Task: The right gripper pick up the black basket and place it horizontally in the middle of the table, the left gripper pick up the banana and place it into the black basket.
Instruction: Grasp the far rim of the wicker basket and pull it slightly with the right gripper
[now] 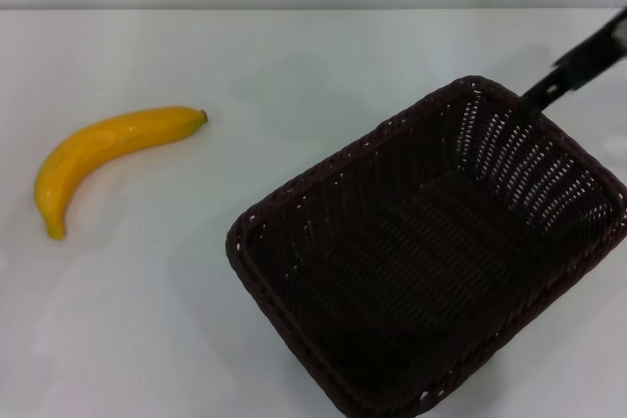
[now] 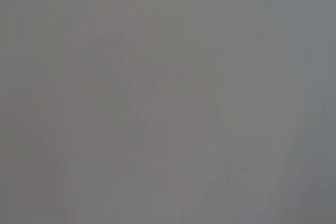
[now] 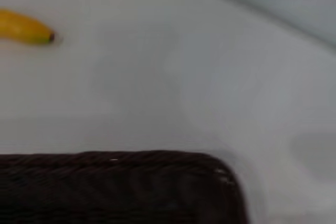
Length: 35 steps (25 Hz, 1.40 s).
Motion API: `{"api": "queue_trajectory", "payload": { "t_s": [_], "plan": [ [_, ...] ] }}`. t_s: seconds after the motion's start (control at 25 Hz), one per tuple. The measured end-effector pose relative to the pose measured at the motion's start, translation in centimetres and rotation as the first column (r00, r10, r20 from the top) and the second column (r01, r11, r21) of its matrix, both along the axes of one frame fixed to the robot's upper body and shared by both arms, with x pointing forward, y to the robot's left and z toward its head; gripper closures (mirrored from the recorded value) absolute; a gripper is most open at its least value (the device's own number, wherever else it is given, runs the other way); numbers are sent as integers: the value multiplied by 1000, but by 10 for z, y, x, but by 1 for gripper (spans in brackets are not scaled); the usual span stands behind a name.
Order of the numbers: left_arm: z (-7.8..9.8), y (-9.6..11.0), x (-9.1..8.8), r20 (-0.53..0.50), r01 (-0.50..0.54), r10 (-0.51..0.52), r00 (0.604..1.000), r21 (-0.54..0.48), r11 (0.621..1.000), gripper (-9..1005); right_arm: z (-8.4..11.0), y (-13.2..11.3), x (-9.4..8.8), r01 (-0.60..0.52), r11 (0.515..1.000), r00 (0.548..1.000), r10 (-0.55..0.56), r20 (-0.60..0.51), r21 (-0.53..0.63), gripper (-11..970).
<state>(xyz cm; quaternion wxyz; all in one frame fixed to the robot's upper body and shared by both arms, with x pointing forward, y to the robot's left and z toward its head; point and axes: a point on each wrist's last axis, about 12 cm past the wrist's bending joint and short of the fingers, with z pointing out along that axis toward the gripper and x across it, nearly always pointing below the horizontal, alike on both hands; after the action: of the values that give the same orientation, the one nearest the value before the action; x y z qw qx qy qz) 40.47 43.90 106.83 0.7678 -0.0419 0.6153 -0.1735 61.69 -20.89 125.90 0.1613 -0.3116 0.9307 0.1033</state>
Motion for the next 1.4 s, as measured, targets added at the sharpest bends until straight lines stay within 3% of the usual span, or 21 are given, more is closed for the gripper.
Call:
{"api": "queue_trajectory", "payload": {
  "t_s": [0.12, 0.44, 0.8, 1.12, 1.24, 1.4],
  "plan": [
    [1, 1, 1, -5, 8, -8, 1000, 12, 1000, 260, -6, 14, 8, 8, 1000, 999, -9, -53, -22, 122],
    [5, 6, 4, -6, 13, -12, 1000, 49, 999, 260, -23, 24, 16, 65, 990, 988, -82, -131, -124, 138],
    [8, 6, 10, 0, 11, -11, 1000, 69, 998, 260, -47, 33, 24, 64, 986, 979, -92, -183, -154, 166],
    [11, 6, 13, 26, -1, -3, 1000, 146, 989, 260, -49, 38, 26, 85, 984, 976, -114, -188, -156, 188],
    [12, 7, 14, 30, -14, 9, 1000, 165, 986, 260, -50, 38, 26, 150, 977, 964, -178, -198, -148, 406],
    [16, 13, 16, 46, -41, 33, 998, 185, 982, 260, -50, 34, 28, 306, 946, 918, -323, -231, -109, 594]
  ]
}}
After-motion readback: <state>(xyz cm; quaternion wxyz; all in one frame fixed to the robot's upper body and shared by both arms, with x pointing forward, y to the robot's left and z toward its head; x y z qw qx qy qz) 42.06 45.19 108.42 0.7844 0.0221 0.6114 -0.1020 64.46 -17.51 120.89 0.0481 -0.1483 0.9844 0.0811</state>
